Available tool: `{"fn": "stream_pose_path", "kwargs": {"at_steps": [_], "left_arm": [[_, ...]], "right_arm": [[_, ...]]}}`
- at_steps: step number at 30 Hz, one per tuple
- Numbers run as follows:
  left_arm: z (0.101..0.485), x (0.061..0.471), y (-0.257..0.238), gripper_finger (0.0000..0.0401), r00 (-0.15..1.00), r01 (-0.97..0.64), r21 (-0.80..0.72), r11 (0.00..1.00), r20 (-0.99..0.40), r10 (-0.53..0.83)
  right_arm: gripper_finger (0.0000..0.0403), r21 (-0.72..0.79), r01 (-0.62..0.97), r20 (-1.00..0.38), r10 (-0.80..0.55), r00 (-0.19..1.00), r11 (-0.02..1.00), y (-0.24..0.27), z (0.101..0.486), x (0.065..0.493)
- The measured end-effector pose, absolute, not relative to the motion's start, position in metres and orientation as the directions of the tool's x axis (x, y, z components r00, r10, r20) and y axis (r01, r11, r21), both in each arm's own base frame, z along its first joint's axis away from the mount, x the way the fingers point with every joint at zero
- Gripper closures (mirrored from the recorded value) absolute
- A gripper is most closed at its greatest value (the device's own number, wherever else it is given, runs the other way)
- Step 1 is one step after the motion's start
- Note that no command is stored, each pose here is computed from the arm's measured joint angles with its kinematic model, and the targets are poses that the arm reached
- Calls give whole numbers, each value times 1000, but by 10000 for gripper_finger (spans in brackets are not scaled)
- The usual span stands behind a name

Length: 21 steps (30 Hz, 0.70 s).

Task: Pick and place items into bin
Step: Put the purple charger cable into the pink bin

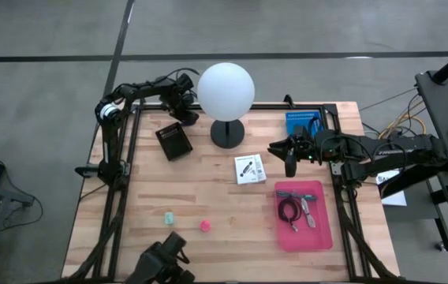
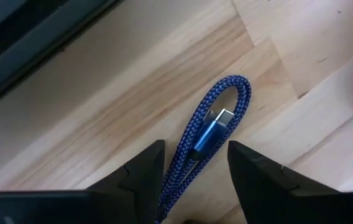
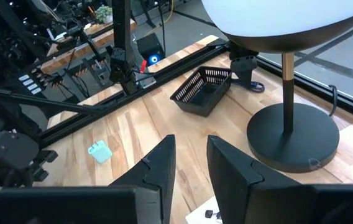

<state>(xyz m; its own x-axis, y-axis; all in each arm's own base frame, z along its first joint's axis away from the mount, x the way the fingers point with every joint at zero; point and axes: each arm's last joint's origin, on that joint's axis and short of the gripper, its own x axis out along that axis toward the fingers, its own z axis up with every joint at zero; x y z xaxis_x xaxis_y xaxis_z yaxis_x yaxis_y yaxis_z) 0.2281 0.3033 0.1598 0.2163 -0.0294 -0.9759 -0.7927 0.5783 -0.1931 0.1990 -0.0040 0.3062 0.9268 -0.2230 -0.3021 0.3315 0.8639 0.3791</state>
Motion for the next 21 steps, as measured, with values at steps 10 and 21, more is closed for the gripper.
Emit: {"fn": "stream_pose_path", "kwargs": {"at_steps": [10,21], "left_arm": [[159,227,302,384,209,-794,-196,576,-977,-45],[159,228,302,390,214,-790,-196,581,-976,-39]], "right_arm": [[321,380,331,-302,-222,927,864,-4,306,199],[321,380,331,-302,-223,927,864,-4,306,199]]}}
